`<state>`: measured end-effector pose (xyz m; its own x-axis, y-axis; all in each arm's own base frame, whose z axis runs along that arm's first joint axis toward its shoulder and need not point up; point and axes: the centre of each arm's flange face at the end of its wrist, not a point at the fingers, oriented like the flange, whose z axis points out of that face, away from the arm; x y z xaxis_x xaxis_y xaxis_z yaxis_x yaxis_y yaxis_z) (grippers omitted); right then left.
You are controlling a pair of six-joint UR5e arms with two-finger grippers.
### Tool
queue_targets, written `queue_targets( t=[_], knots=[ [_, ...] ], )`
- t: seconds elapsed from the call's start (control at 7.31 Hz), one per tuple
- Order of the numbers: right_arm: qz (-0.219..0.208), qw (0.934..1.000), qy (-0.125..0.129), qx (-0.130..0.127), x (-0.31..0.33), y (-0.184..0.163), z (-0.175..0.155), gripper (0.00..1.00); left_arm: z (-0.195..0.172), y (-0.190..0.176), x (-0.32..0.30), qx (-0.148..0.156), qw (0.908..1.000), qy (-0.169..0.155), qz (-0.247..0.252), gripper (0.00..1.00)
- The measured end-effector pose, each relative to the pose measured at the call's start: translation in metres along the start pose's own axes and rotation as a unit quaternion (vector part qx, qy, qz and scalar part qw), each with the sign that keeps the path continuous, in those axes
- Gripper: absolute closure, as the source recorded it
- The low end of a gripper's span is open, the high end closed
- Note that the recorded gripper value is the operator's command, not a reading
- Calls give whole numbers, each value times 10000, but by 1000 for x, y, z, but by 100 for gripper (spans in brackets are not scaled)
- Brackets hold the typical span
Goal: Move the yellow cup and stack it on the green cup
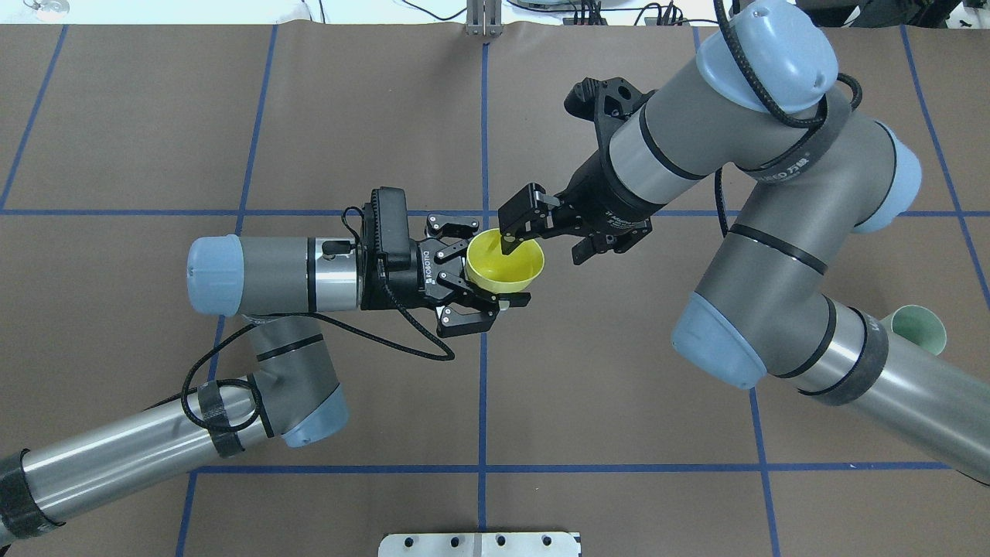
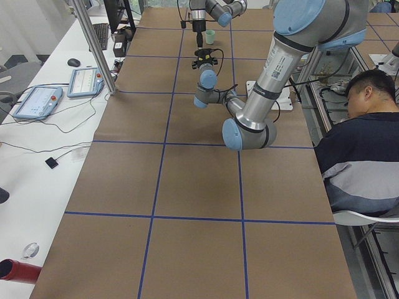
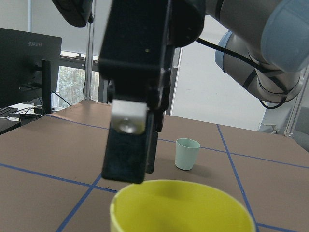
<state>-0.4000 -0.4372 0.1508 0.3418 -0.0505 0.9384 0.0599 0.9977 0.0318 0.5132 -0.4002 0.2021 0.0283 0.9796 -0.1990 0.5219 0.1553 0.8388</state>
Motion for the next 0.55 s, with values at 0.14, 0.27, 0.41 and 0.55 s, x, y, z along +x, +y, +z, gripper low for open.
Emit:
queue_targets(
  t=[0.14,0.27,0.41,0.55],
  knots=[
    [-36,10000,-22,2,1,4,-3,0,0,0,-1,6,10000,-33,-2,98],
    [-56,10000,-31,-3,2,8,-4,0,1,0,-2,16,10000,-77,-5,98],
    [-67,10000,-1,0,3,12,1,0,1,1,-3,19,10000,-96,-6,97],
    [-83,9999,68,29,3,17,10,2,1,1,-3,23,9999,-102,-6,94]
  ],
)
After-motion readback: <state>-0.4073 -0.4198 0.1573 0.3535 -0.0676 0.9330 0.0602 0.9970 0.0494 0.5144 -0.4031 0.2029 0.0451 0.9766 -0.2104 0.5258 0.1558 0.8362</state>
